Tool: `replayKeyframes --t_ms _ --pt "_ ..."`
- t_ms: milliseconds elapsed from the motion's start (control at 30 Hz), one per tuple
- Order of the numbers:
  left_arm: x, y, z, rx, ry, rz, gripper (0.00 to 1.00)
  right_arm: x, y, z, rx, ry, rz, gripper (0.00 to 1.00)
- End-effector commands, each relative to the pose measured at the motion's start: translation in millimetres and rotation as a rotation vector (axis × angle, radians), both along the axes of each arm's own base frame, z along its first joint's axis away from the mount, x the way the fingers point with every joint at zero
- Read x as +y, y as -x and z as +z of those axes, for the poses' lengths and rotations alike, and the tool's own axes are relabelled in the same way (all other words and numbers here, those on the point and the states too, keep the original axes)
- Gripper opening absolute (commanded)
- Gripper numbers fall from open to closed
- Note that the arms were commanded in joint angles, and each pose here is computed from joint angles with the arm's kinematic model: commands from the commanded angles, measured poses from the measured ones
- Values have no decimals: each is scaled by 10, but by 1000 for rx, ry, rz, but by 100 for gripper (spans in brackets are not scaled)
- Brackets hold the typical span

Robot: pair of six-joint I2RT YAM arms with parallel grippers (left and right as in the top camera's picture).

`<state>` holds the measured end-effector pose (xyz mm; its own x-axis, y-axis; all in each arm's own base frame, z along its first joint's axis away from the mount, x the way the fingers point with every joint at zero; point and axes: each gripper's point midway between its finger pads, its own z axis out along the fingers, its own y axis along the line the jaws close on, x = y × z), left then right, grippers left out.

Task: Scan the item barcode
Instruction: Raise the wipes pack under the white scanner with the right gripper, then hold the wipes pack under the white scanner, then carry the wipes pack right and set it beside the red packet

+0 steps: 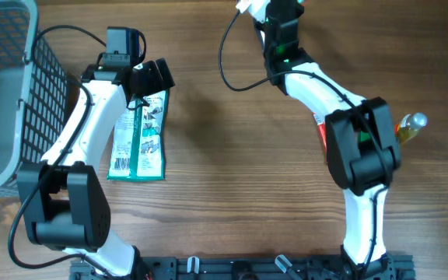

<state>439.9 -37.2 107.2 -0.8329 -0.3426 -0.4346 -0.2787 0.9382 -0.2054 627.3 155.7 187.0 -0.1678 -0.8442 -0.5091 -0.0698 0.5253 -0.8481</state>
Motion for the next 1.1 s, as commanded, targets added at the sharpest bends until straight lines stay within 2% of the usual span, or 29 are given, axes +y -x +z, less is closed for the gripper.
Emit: replayKeyframes --t_ms 0,200,400,500,600,733,833,867,933,967,1067 --pt "28 -16 14 -6 -11 3 100 29 -86 -339 27 -20 9 4" --pt "28 -16 14 -6 -11 3 100 229 21 -579 117 -47 31 5" --pt "28 -16 14 -6 -11 3 100 289 241 -1025 305 -48 12 4" --pt "28 -16 14 -6 -11 3 100 279 246 -1037 309 -68 3 4" --pt "28 -16 14 -6 -11 3 100 215 195 -821 238 -69 -36 4" --pt "28 -16 14 -6 -11 3 100 130 303 170 106 -174 -61 4" --pt "28 -16 14 -6 -11 3 100 54 717 715 173 -352 -58 4" --pt "28 -16 14 -6 -11 3 100 -23 911 720 238 -416 -99 4" --pt "28 -16 14 -6 -11 3 100 -61 1269 489 426 -488 -135 4" --pt "28 -16 14 -6 -11 3 100 -44 1607 161 632 -551 -166 4" --pt "28 -16 14 -6 -11 3 100 -112 2255 -371 978 -680 -332 4"
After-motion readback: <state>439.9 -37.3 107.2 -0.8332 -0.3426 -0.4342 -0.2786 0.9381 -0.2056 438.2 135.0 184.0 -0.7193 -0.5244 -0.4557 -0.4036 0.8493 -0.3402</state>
